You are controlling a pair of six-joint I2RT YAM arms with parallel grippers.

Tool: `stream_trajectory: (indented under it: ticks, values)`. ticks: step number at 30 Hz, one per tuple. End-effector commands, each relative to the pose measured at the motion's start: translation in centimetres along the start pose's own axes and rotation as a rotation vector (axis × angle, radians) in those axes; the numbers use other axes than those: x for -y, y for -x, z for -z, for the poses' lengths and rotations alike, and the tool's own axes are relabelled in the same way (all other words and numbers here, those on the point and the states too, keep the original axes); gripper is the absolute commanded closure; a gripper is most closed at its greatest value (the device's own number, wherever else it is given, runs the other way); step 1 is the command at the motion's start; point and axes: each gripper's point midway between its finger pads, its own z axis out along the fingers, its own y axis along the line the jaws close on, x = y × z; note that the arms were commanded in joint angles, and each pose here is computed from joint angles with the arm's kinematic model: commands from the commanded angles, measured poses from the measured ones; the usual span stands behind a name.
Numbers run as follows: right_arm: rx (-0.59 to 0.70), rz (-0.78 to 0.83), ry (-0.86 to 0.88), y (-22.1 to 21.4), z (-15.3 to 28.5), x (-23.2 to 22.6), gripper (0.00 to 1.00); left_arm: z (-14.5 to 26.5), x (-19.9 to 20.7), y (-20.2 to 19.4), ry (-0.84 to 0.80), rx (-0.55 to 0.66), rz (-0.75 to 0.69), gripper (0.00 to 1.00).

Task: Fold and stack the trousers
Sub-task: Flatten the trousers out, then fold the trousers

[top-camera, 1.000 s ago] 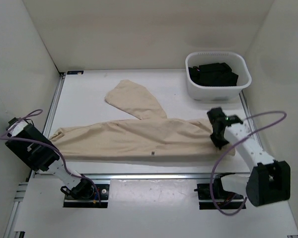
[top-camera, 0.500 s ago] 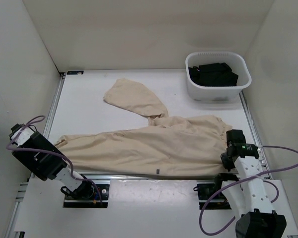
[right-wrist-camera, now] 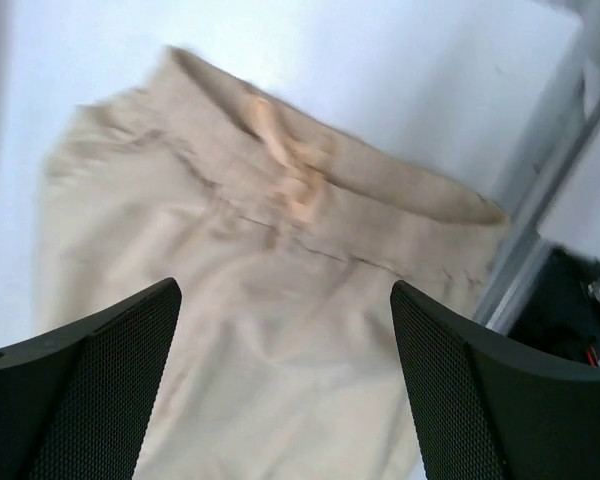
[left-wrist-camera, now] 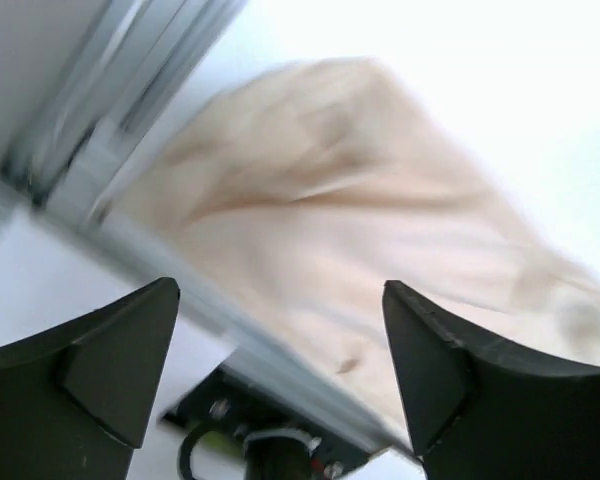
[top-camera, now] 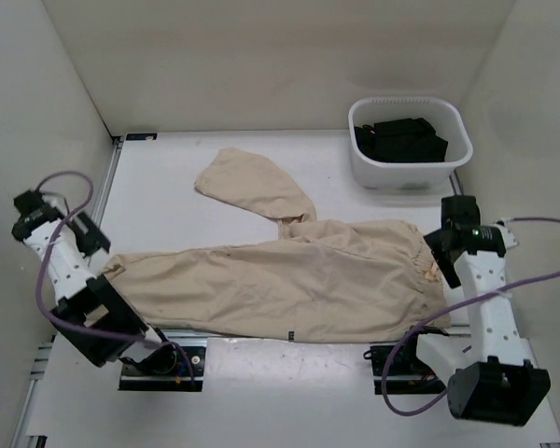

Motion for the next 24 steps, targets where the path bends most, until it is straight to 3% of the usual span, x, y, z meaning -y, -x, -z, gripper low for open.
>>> stream_trajectory:
  ticks: [1,3,4,5,6,8,9,10,11,12,13,16,18,24]
  values:
    - [0.084,0.102,0.068,3.5,1.6,-3.9,0.1,7.2,8.1,3.7,-0.244,0.236,-0.19,0.02]
    - [0.074,0.109,0.114,3.8,1.5,-6.0,0.1,10.1,13.4,6.1,-0.353,0.312,-0.32,0.0]
    - [0.048,0.124,0.096,3.3,0.4,-6.7,0.1,10.6,15.3,6.8,-0.379,0.317,-0.363,0.0]
    - [0.037,0.133,0.107,3.2,0.1,-7.5,0.1,8.6,18.9,6.5,-0.411,0.244,-0.443,0.0]
    - [0.03,0.127,0.128,3.2,-0.5,-8.7,0.1,9.3,21.1,8.1,-0.436,0.27,-0.477,0.0]
    - [-0.04,0.156,0.114,1.8,-2.4,-9.9,0.12,7.3,24.9,9.0,-0.456,0.225,-0.533,0.0]
    - [-0.058,0.16,0.114,1.4,-3.0,-10.4,0.12,3.1,27.7,8.0,-0.443,0.119,-0.582,0.0]
    - [-0.073,0.146,0.1,1.3,-4.3,-11.1,0.12,3.8,30.2,9.9,-0.469,0.172,-0.603,0.0]
    - [-0.075,0.147,0.097,1.4,-4.7,-11.6,0.12,2.6,31.8,10.2,-0.468,0.166,-0.622,0.0]
    - [-0.076,0.127,0.09,1.6,-5.2,-12.0,0.12,-1.1,34.0,9.1,-0.453,0.099,-0.657,0.0]
    - [-0.098,0.13,0.068,1.1,-6.5,-12.2,0.12,-0.7,36.1,10.3,-0.476,0.144,-0.672,0.0]
    - [-0.091,0.108,0.073,1.5,-8.6,-14.3,0.12,-5.3,39.2,8.8,-0.476,0.09,-0.712,0.0]
    - [-0.091,0.077,0.057,2.5,-9.7,-15.2,0.12,-6.8,40.9,9.0,-0.494,0.122,-0.723,0.0]
    - [-0.165,0.028,-0.056,0.4,-14.4,-15.0,0.12,-12.1,41.9,6.9,-0.494,0.083,-0.738,0.0]
